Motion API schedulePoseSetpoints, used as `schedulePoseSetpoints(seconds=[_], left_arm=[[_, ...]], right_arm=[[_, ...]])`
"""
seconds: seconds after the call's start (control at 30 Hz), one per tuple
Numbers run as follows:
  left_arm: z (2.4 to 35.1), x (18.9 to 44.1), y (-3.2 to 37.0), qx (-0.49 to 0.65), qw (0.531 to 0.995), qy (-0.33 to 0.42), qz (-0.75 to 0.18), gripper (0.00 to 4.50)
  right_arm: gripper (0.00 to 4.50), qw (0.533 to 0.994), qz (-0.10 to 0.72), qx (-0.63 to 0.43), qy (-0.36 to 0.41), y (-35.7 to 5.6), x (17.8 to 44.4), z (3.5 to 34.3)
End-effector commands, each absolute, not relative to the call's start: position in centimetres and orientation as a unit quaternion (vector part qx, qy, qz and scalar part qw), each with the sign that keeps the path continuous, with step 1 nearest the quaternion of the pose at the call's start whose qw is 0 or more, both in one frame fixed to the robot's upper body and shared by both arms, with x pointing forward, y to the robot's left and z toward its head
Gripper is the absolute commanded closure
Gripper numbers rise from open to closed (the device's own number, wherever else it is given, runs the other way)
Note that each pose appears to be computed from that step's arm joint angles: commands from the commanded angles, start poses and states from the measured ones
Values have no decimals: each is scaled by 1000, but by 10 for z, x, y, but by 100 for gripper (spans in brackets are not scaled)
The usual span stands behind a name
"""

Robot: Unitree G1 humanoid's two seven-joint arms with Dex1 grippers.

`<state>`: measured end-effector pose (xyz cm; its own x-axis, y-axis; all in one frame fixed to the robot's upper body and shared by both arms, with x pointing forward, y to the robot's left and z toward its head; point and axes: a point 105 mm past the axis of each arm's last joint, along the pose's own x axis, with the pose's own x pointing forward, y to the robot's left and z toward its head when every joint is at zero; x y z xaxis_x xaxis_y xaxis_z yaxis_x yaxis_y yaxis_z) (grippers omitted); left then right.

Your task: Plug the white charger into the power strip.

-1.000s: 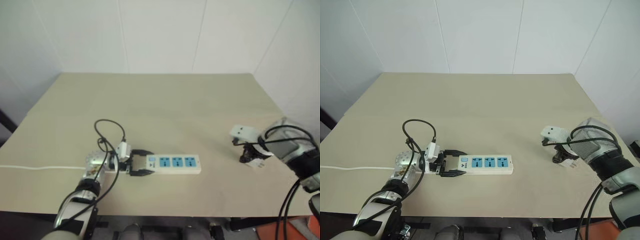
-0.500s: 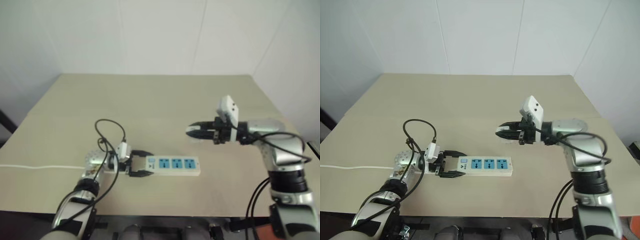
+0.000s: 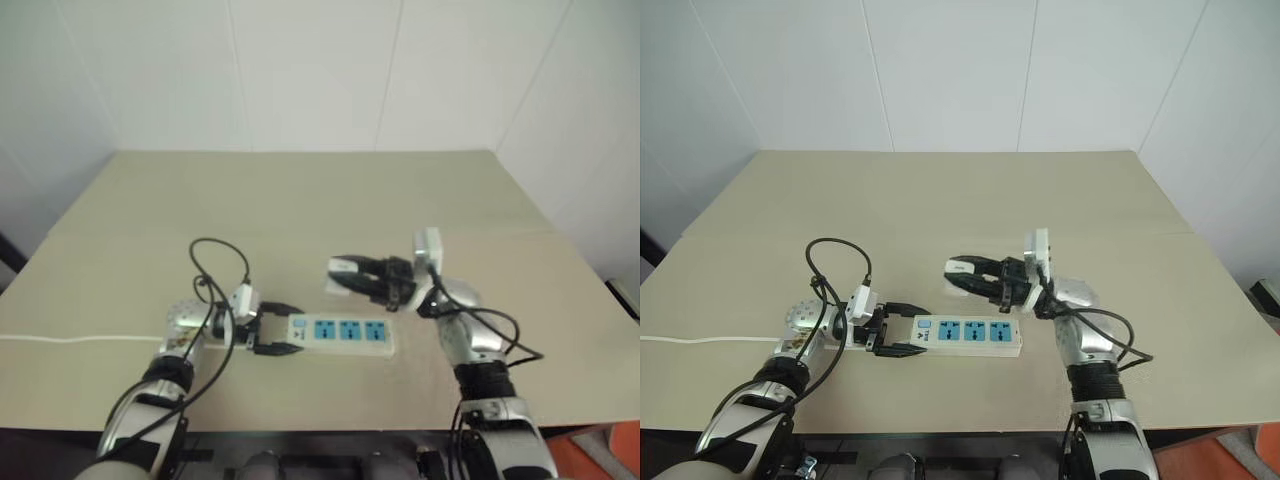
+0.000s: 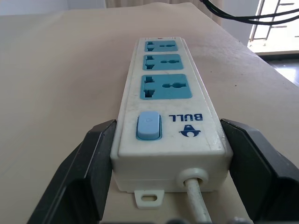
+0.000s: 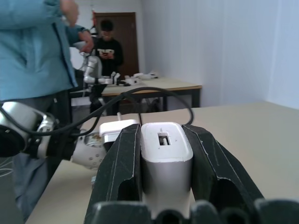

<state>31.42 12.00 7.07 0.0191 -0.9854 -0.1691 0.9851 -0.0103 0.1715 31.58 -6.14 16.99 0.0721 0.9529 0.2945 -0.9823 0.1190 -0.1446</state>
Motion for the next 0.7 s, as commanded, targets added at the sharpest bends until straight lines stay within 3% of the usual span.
schedulePoseSetpoints(seconds=[0.03, 0.7], left_arm=[[64, 309, 121, 133, 689, 25, -712, 128], [65, 307, 121, 130, 693, 29, -709, 128]], right_arm=[[339, 708, 682, 24, -182, -54, 314, 172], [339, 712, 690, 1, -131, -49, 319, 131]])
